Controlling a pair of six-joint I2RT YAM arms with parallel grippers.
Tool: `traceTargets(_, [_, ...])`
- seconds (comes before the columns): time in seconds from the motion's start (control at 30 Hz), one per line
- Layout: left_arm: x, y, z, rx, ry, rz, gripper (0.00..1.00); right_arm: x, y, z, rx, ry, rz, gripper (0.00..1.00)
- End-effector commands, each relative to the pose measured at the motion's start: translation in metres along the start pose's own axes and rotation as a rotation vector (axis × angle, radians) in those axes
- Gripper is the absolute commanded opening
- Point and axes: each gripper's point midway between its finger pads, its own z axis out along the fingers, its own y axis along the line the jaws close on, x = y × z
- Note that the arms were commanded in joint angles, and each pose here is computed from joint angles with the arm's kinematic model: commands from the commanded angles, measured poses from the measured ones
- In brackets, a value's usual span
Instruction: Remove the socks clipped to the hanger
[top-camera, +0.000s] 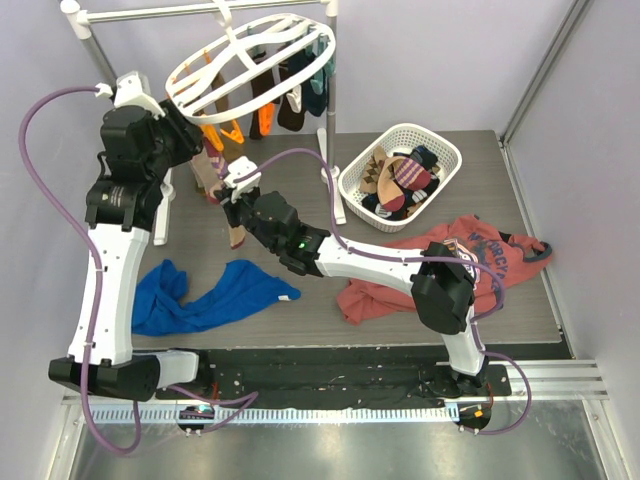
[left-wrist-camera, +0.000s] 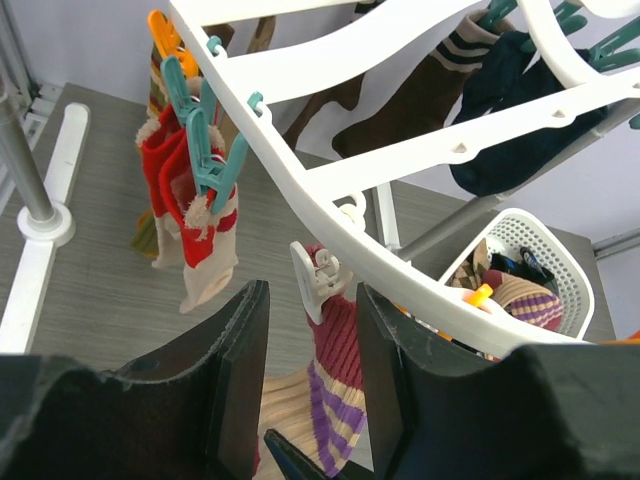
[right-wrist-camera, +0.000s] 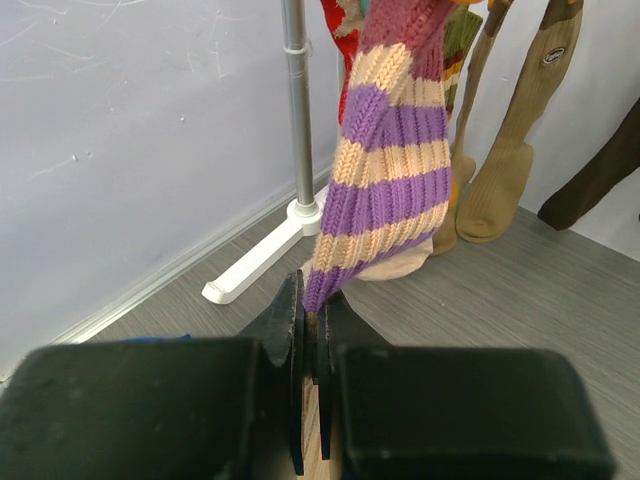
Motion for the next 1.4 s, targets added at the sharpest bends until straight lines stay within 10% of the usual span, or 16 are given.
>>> traceTargets(0.0, [-0.013, -0.012, 0.006, 0.054, -0.048, -0.019, 0.44, -0.074, 0.000, -0.010, -0.002, -0.139, 0.019, 0.01])
traceTargets(1.37, [-0.019, -0.040, 0.013, 0.193, -0.037, -0.008, 0.57, -0.083, -0.005, -0.013, 0.042, -0.131, -0.204, 0.01])
